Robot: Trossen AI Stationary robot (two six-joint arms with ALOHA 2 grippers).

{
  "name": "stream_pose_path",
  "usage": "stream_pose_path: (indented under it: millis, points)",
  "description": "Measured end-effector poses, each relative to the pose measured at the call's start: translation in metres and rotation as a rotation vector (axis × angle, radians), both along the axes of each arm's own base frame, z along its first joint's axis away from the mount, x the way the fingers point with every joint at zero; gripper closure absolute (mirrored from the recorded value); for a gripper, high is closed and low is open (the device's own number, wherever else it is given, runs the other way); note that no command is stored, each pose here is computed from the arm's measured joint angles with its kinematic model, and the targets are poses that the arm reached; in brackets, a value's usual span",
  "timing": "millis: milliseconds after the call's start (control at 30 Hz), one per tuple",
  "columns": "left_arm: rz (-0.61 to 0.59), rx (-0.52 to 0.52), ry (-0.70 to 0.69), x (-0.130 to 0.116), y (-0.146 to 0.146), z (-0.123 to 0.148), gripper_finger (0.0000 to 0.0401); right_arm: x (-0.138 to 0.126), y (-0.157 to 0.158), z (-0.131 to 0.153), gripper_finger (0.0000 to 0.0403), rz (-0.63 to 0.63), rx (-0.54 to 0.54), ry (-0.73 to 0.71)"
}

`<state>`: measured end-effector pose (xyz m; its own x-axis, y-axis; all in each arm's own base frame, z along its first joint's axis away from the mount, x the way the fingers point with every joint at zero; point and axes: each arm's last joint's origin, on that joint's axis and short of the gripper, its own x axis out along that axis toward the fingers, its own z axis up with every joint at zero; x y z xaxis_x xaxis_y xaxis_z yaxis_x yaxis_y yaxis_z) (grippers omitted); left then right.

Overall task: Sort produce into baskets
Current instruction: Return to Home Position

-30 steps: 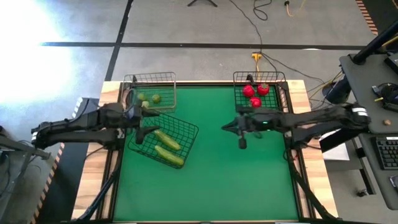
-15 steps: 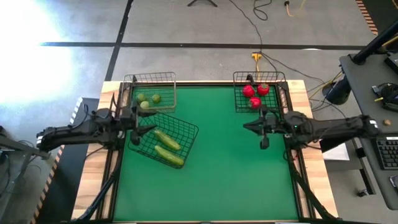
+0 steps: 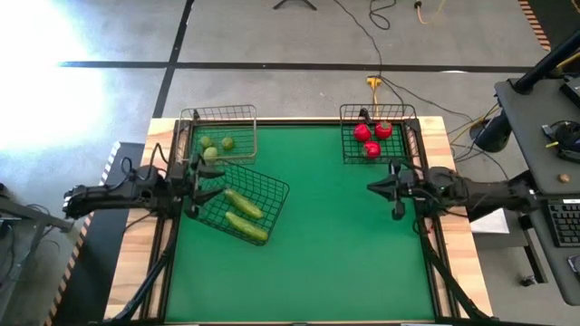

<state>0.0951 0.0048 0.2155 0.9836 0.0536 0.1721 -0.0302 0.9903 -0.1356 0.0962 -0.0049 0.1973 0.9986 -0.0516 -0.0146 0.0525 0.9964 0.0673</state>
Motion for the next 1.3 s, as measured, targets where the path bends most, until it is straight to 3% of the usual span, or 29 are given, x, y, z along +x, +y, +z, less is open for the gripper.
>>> stream_pose_path:
  millis: [200,533,667,867,1100,1300]
  points:
    - [0.042,-0.025,-0.02,0.005,-0.003,-0.03,0.0169,-0.004,0.0,-0.016,0.039,0.001,0.0,-0.009]
    - [0.028,-0.036,-0.001,0.005,-0.004,-0.032,0.0169,-0.003,0.0,-0.025,0.039,0.004,0.039,0.033]
    - [0.028,-0.051,0.007,0.006,-0.004,-0.032,0.0169,0.001,0.006,-0.028,0.039,0.101,0.065,-0.01]
    - [0.023,-0.069,0.026,0.007,-0.004,-0.034,0.0169,0.003,0.012,-0.03,0.039,0.15,-0.014,-0.017]
    - [0.007,-0.011,0.031,0.008,-0.005,-0.034,0.0169,0.003,0.012,-0.031,0.039,0.142,0.004,-0.01]
    - [0.004,-0.03,0.085,0.008,-0.005,-0.039,0.0169,0.003,0.012,-0.031,0.039,0.14,0.002,-0.007]
